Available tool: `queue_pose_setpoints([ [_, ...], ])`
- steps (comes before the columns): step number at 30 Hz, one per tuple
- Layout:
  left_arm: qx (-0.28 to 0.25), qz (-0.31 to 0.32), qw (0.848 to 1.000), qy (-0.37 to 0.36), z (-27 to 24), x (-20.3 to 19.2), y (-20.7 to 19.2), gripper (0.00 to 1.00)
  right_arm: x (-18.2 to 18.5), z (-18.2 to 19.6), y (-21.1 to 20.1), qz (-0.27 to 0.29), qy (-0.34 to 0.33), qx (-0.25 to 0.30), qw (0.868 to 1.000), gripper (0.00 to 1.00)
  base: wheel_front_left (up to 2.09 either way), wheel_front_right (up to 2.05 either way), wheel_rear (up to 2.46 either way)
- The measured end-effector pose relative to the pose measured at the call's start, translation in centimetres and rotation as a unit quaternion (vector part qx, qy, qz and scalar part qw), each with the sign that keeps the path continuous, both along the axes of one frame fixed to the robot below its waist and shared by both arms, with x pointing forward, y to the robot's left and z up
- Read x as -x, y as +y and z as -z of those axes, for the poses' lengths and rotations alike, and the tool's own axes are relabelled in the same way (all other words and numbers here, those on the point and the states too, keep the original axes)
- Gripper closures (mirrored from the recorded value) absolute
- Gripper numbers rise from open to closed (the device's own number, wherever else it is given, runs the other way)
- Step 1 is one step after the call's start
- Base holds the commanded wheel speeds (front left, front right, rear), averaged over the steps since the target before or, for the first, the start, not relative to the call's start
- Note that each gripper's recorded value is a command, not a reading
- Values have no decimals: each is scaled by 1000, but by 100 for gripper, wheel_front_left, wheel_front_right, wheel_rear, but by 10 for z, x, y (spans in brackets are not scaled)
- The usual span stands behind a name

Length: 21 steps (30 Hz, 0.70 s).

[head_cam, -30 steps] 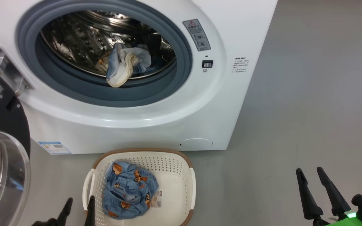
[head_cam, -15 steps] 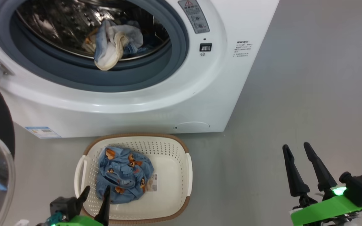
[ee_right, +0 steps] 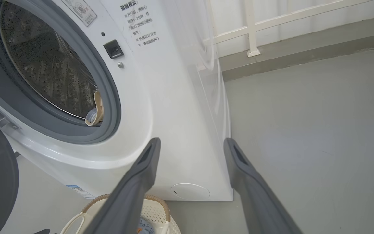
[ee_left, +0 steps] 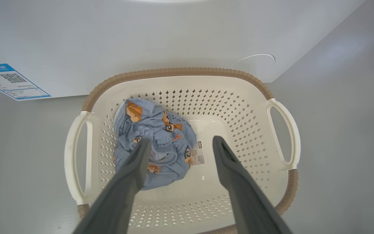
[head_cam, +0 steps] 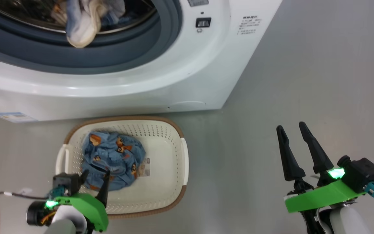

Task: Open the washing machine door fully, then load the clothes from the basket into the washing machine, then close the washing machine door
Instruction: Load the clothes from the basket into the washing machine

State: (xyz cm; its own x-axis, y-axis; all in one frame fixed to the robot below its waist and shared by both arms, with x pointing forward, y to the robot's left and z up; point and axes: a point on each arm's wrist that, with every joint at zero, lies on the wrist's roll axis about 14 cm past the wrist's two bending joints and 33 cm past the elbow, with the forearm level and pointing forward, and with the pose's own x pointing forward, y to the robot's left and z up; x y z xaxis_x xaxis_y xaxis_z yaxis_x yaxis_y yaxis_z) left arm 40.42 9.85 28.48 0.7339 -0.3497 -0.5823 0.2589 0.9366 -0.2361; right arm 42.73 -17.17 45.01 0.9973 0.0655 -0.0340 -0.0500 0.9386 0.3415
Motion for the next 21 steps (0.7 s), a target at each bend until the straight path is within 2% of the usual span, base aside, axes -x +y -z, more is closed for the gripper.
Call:
queue_pose_setpoints([
  [7,-12,27,999,32,26,-14,-8,0,-14,14,4,0,10,-3,1000,0,0,0,0],
  [21,-46,60,994,75,79,-42,1,0,-34,47,4,-4,40,5,999,0,0,0,0],
])
